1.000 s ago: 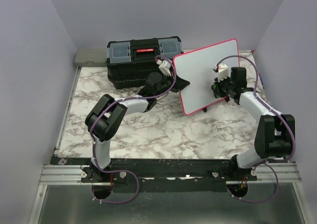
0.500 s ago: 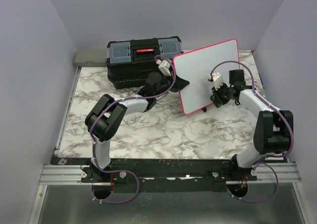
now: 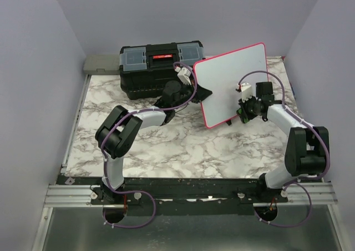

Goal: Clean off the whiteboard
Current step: Erase the whiteboard at the whiteboard stand.

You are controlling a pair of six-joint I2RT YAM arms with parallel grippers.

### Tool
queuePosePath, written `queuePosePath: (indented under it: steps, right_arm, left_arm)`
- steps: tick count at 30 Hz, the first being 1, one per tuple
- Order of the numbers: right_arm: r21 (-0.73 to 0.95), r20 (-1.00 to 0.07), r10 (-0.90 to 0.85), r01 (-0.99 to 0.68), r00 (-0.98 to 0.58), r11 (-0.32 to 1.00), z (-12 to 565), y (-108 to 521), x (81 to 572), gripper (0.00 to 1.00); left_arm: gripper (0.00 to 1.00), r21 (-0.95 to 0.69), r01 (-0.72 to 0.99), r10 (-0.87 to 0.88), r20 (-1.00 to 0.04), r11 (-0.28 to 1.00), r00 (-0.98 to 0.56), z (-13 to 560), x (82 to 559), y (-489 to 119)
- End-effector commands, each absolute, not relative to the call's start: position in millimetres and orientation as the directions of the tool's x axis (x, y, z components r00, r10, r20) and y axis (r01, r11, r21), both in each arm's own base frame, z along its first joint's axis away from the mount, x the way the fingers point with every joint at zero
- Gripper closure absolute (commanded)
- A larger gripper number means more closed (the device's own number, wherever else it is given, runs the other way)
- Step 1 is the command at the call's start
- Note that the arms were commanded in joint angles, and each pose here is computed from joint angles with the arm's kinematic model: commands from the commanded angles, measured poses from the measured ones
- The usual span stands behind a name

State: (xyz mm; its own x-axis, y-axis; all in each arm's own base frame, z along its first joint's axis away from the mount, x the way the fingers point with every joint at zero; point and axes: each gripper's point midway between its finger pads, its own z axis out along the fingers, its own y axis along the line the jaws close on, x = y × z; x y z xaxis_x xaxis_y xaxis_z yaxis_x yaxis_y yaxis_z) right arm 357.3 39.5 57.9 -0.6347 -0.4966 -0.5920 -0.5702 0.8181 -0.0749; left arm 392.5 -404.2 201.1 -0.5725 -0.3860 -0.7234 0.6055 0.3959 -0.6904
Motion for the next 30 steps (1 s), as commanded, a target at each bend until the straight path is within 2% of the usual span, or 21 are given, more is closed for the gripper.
queuePosePath:
  steps: [1, 8, 14, 16, 19, 21, 27, 30]
  right_arm:
    - [-0.172, -0.722, -0.366, -0.36, -0.587, 0.917, 94.7, 20.0, 396.4, 0.99]
    - [-0.17, -0.785, -0.282, -0.246, -0.551, 0.954, 108.1, 11.0, 408.9, 0.99]
    - [-0.155, -0.746, -0.267, -0.231, -0.61, 0.961, 90.6, 8.2, 411.9, 0.99]
    - [-0.126, -0.721, -0.316, -0.332, -0.617, 0.935, 85.5, 20.8, 403.4, 0.99]
    - [-0.018, -0.686, -0.434, -0.583, -0.584, 0.812, 76.4, 55.7, 374.5, 0.99]
    - [0.058, -0.674, -0.458, -0.66, -0.579, 0.749, 72.7, 70.5, 359.3, 0.99]
    - [0.144, -0.653, -0.489, -0.729, -0.579, 0.67, 65.9, 83.3, 341.6, 0.99]
    - [0.112, -0.615, -0.483, -0.675, -0.623, 0.729, 57.6, 70.7, 349.3, 0.99]
  left_arm:
    - [1.0, -0.654, 0.724, -0.42, -0.732, 0.217, -0.536, 262.3, 368.7, -421.0]
    - [1.0, -0.654, 0.726, -0.417, -0.732, 0.21, -0.539, 261.7, 368.0, -421.9]
    - [1.0, -0.655, 0.726, -0.415, -0.732, 0.209, -0.54, 261.3, 366.5, -421.1]
    - [1.0, -0.655, 0.727, -0.416, -0.732, 0.209, -0.54, 261.5, 366.5, -421.0]
    - [1.0, -0.656, 0.725, -0.416, -0.73, 0.209, -0.542, 260.5, 366.9, -421.5]
    - [1.0, -0.657, 0.725, -0.417, -0.729, 0.207, -0.542, 261.0, 367.6, -422.0]
    - [1.0, -0.661, 0.722, -0.418, -0.726, 0.205, -0.546, 259.9, 368.1, -422.6]
    - [1.0, -0.658, 0.724, -0.419, -0.728, 0.205, -0.543, 260.9, 367.5, -422.1]
